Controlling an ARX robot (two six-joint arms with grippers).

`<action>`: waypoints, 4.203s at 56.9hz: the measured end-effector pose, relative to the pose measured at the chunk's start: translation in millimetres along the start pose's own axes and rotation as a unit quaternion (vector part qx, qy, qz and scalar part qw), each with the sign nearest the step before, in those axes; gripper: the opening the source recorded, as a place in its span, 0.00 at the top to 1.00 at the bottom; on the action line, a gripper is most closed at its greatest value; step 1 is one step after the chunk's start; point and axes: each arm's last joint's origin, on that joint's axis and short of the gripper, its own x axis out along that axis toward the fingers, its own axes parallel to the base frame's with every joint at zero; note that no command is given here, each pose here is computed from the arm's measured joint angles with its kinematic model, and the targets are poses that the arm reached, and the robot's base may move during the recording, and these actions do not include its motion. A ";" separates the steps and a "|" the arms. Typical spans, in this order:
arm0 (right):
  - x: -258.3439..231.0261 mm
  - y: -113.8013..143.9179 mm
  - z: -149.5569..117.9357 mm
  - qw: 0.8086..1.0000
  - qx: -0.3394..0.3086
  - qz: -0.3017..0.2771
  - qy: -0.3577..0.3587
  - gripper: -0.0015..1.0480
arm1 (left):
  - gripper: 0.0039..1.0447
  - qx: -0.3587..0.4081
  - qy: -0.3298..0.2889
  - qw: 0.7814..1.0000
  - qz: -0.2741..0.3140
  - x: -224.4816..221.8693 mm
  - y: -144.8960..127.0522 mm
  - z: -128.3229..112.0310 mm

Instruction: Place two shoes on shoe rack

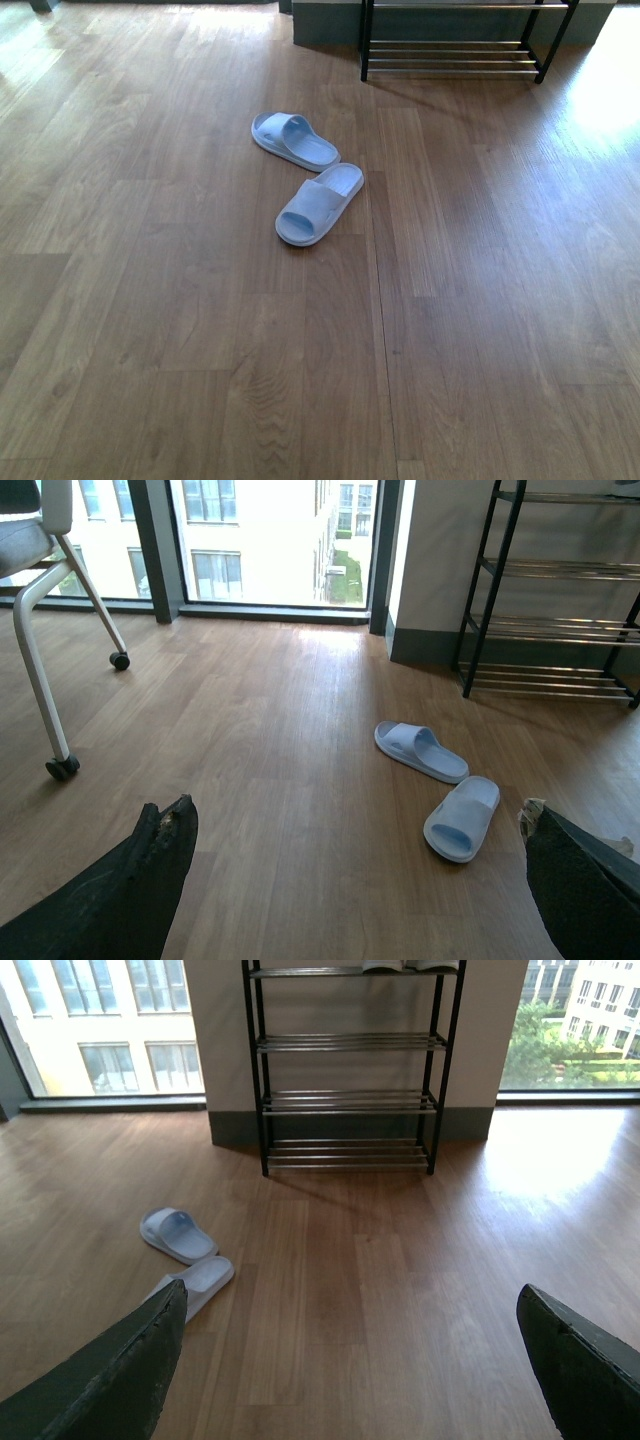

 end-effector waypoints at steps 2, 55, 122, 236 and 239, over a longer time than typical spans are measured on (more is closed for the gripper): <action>0.0 0.0 0.0 1.000 0.000 0.000 0.000 0.09 | 0.09 0.000 0.000 1.000 0.000 0.0 0.0 0.0; 0.0 -0.1 0.0 1.000 0.000 -0.001 0.000 0.09 | 0.09 0.000 0.000 1.000 0.000 0.0 0.0 0.0; 0.1 -0.1 -0.1 1.000 0.000 -0.002 0.001 0.09 | 0.09 -0.186 0.190 0.959 0.093 41.6 -11.2 6.3; 0.1 -0.1 -0.1 1.000 0.000 -0.002 0.001 0.09 | 0.09 0.060 0.446 0.893 -0.028 376.4 -148.7 -334.8; 0.1 -0.1 -0.1 1.000 0.000 -0.002 0.001 0.09 | 0.09 0.083 0.434 0.897 -0.020 376.9 -147.2 -337.2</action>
